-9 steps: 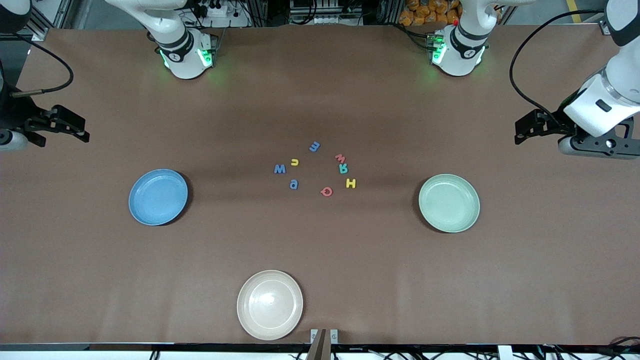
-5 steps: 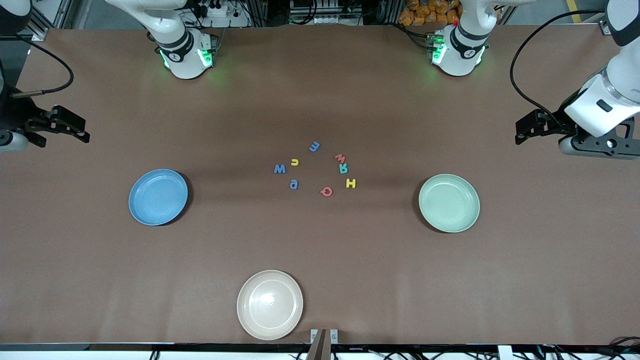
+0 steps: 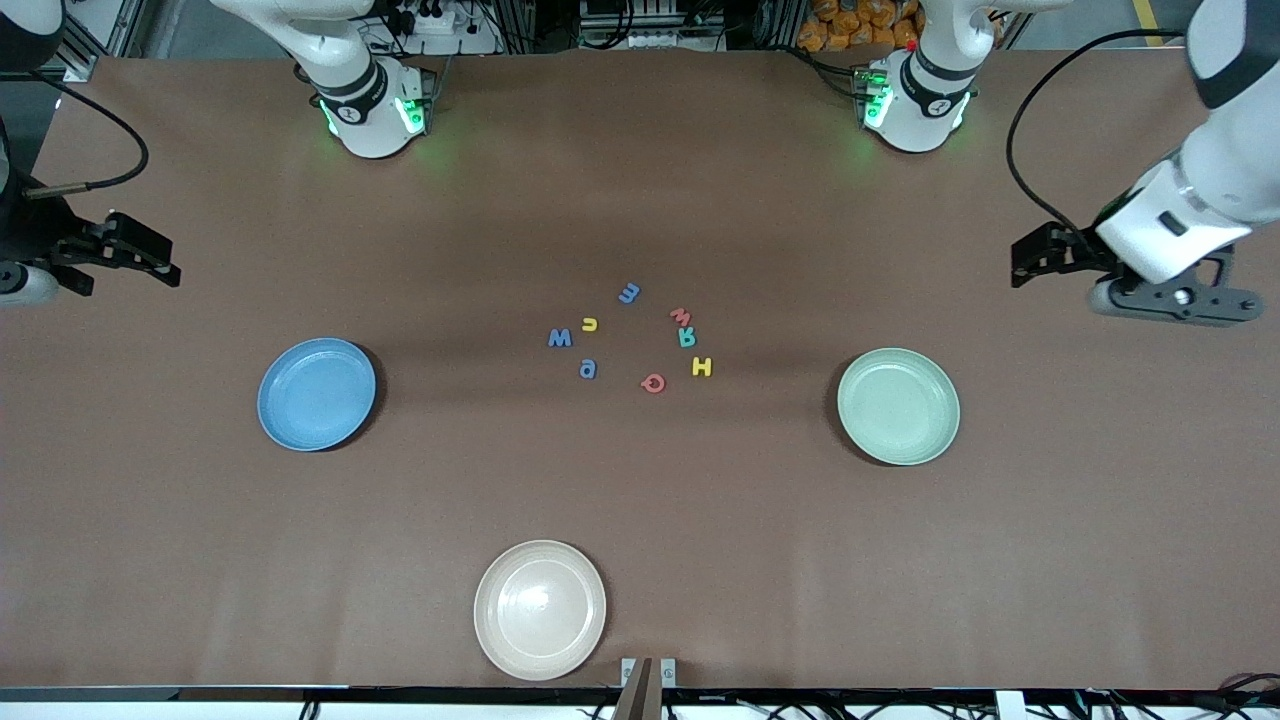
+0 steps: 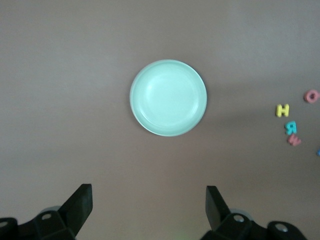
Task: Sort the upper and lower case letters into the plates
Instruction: 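Move the right gripper and the left gripper toward the foam letters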
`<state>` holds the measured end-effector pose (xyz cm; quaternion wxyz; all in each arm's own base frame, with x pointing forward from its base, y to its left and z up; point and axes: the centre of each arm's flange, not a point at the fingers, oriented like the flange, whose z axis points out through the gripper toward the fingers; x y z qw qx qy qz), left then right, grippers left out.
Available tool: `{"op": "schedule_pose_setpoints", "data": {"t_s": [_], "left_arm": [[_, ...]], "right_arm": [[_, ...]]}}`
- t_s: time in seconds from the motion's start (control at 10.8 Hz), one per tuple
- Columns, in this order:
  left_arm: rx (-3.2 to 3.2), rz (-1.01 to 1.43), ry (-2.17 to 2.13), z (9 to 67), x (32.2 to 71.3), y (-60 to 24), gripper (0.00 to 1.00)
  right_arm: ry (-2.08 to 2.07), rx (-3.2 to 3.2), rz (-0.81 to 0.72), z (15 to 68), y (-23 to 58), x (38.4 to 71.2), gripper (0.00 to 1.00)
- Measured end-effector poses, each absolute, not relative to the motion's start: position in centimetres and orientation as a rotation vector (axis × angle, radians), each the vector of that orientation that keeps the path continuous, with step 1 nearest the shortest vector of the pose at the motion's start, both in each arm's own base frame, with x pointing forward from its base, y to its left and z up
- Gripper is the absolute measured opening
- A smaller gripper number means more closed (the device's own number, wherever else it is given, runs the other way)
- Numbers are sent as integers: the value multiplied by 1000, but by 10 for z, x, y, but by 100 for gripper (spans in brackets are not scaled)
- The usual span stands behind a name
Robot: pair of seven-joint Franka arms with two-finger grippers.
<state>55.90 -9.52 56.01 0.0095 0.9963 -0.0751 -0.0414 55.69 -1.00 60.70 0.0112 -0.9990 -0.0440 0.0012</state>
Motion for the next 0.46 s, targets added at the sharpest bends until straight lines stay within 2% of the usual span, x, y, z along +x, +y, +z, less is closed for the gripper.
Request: {"op": "schedule_pose_setpoints", "data": {"t_s": [0.28,0.46], "left_arm": [[3135,-209,-151,517,556,-188,100],[3155,-225,-32,483,549,-250,100]], "right_arm": [[-138,-3111,21,594,1,561,100],[-79,-3112,38,575,37,565,100]]}}
